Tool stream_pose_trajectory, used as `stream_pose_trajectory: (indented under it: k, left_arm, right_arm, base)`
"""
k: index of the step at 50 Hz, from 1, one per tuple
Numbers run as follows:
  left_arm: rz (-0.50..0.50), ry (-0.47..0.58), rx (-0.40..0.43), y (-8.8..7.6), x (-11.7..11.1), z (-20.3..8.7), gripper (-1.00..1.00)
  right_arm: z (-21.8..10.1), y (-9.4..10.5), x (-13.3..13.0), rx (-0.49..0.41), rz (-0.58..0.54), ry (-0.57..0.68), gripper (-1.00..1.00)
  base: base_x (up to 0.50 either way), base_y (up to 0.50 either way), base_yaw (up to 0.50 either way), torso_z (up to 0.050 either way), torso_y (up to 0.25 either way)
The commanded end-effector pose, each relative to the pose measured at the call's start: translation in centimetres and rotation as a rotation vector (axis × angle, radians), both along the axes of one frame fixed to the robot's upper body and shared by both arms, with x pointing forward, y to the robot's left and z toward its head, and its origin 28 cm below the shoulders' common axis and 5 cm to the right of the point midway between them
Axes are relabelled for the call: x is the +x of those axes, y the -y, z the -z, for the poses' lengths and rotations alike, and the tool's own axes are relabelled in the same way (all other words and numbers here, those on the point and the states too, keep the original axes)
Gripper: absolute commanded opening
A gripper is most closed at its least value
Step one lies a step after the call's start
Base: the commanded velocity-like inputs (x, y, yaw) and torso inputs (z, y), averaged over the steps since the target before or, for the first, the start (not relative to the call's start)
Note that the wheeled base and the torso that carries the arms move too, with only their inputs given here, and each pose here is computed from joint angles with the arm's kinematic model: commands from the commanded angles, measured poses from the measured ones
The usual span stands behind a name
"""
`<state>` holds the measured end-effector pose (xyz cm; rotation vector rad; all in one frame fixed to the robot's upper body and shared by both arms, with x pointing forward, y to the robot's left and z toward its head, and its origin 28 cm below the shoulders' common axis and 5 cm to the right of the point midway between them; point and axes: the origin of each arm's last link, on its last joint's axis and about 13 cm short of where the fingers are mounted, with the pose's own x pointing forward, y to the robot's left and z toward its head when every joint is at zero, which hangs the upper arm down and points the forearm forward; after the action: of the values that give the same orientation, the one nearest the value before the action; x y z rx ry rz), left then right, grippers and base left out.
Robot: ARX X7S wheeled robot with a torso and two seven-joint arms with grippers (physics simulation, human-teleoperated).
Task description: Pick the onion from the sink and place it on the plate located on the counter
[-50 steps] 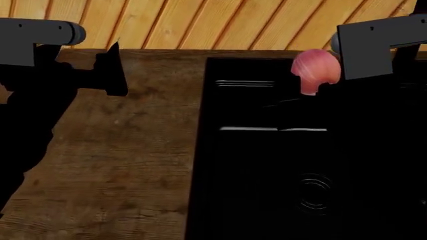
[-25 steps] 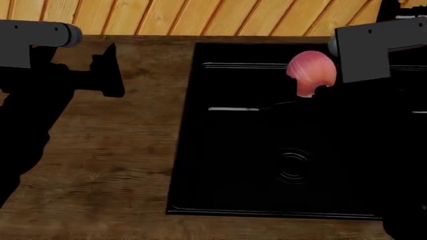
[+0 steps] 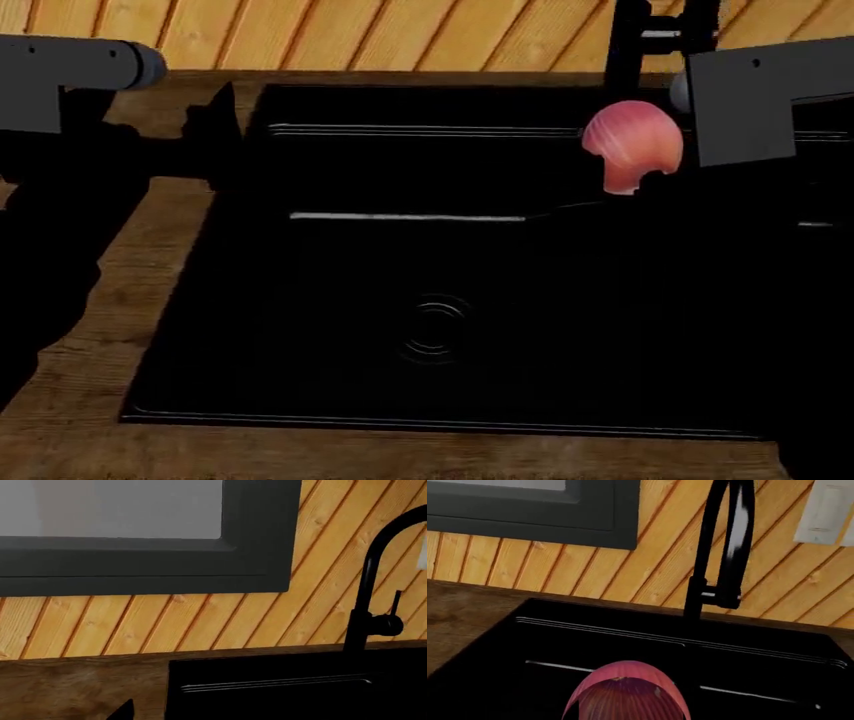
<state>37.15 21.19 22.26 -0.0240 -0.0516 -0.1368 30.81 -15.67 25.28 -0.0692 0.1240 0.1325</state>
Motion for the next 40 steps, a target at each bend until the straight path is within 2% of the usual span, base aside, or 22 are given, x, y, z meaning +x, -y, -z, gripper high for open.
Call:
stream_pose_trajectory:
  k: [1,40]
  left_arm:
    - [0.001,0.004,0.0,0.1,-0.5,-0.4,1.0]
    - [0.004,-0.017,0.005,0.1,-0.1,0.9,1.0]
  right_arm:
    - [-0.2,0.3,-0.2,-0.024,0.002,0.017,-1.0]
    - [0.0,0.3,-0.3,-0.017,0.004,0.017,-1.0]
  base:
    - [0.0,-0.5,0.0,0.0,0.0]
    - [0.0,-0.5,0.0,0.0,0.0]
